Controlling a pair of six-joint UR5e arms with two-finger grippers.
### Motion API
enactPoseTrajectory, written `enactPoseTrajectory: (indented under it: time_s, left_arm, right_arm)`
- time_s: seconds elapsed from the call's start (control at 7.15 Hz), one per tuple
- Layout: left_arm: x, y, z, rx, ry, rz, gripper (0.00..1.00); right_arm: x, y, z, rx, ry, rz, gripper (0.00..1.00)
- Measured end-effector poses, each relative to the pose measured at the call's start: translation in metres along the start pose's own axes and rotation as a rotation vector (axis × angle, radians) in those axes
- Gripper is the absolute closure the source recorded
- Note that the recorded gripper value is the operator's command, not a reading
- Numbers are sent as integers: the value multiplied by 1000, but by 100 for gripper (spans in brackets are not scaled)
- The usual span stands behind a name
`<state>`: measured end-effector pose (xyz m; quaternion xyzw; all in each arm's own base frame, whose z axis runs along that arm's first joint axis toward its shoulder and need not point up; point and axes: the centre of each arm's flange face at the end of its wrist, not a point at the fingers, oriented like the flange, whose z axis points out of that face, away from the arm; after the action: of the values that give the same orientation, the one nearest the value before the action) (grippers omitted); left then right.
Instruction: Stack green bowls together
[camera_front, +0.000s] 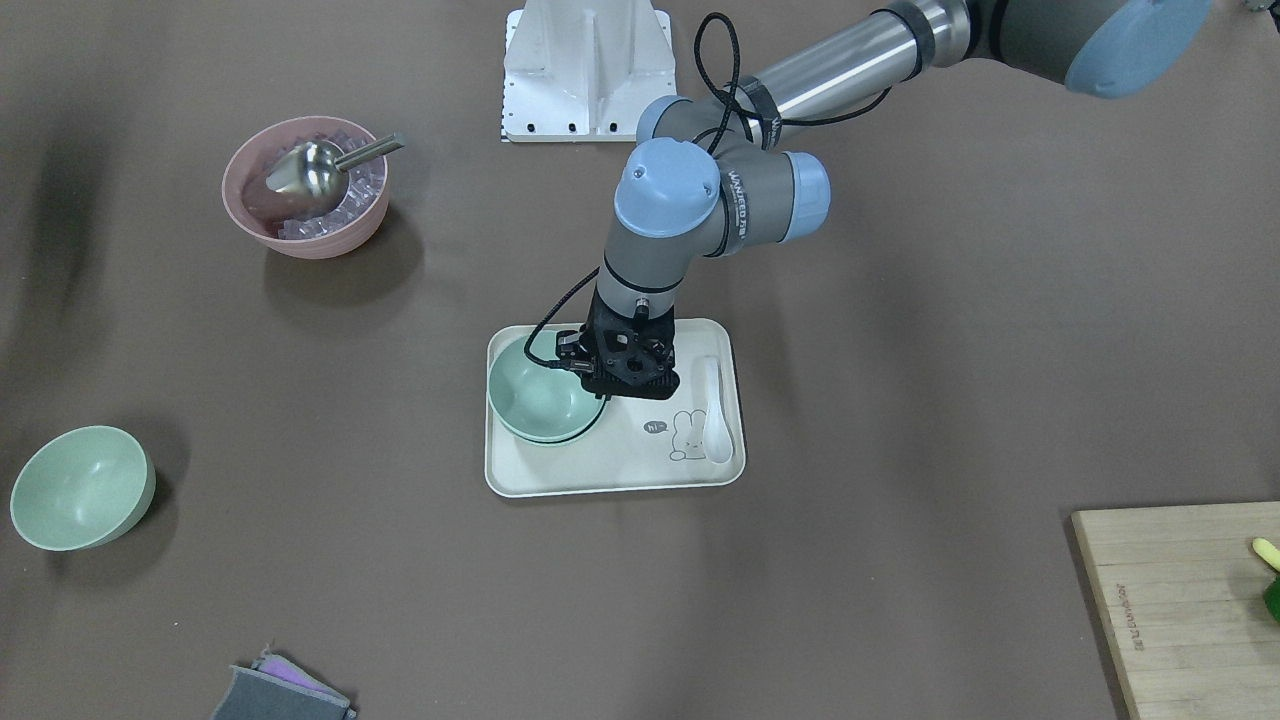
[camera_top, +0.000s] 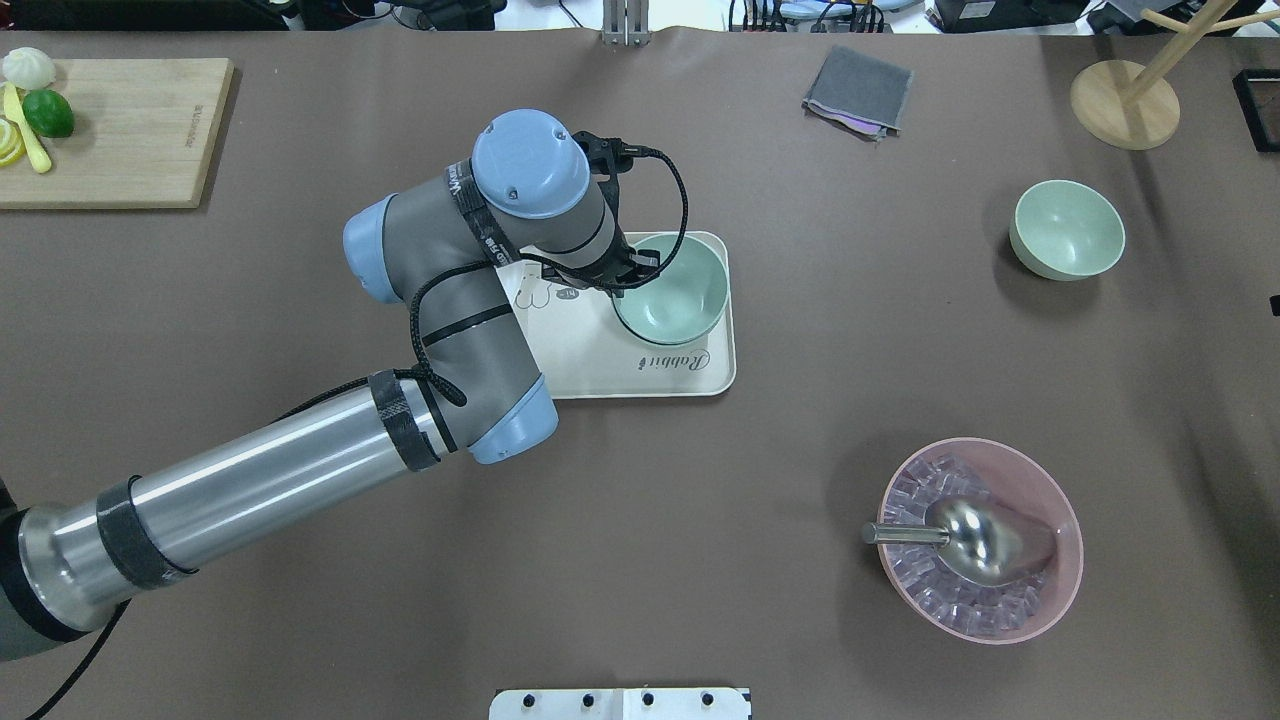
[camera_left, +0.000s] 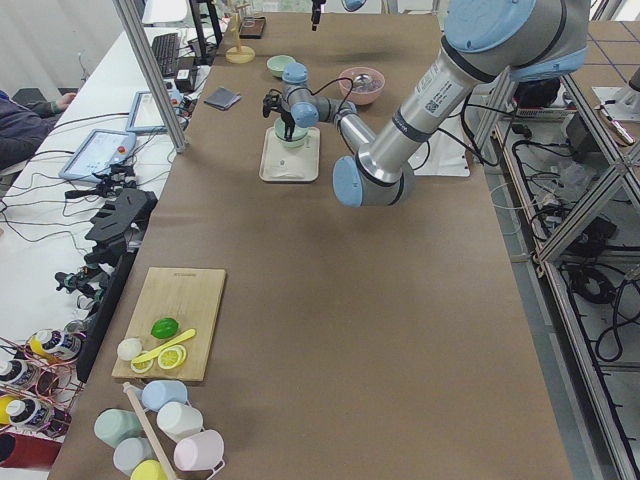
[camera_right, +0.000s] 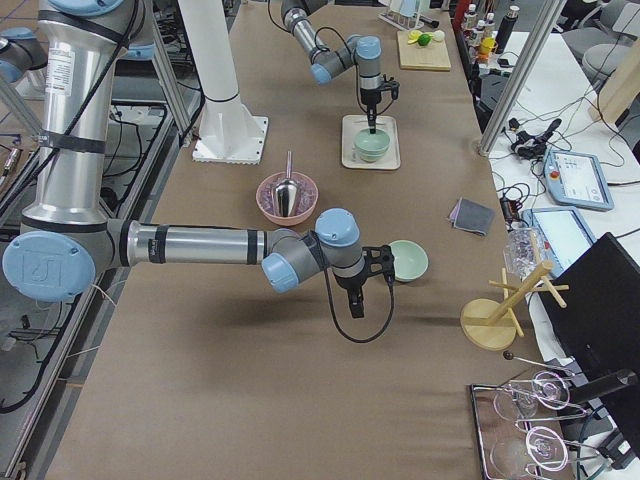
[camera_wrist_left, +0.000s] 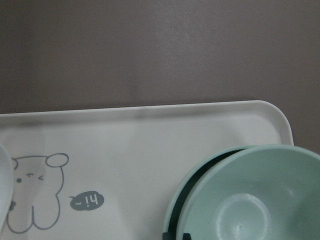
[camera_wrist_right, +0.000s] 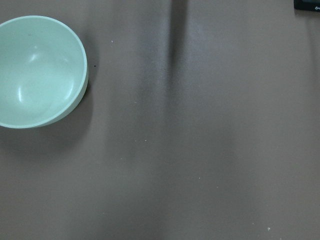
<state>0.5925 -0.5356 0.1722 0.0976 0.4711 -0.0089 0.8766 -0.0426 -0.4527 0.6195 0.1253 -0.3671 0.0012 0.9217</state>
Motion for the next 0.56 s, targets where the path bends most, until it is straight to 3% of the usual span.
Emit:
enactPoseTrajectory:
  time_s: [0.28,0.56]
  left_arm:
    - [0,0,1,3,6,3,32]
    - [2,0,-1,8,20,11,2]
  right_arm:
    - [0,0,0,0,0,-1,0]
    - [0,0,0,0,0,-1,0]
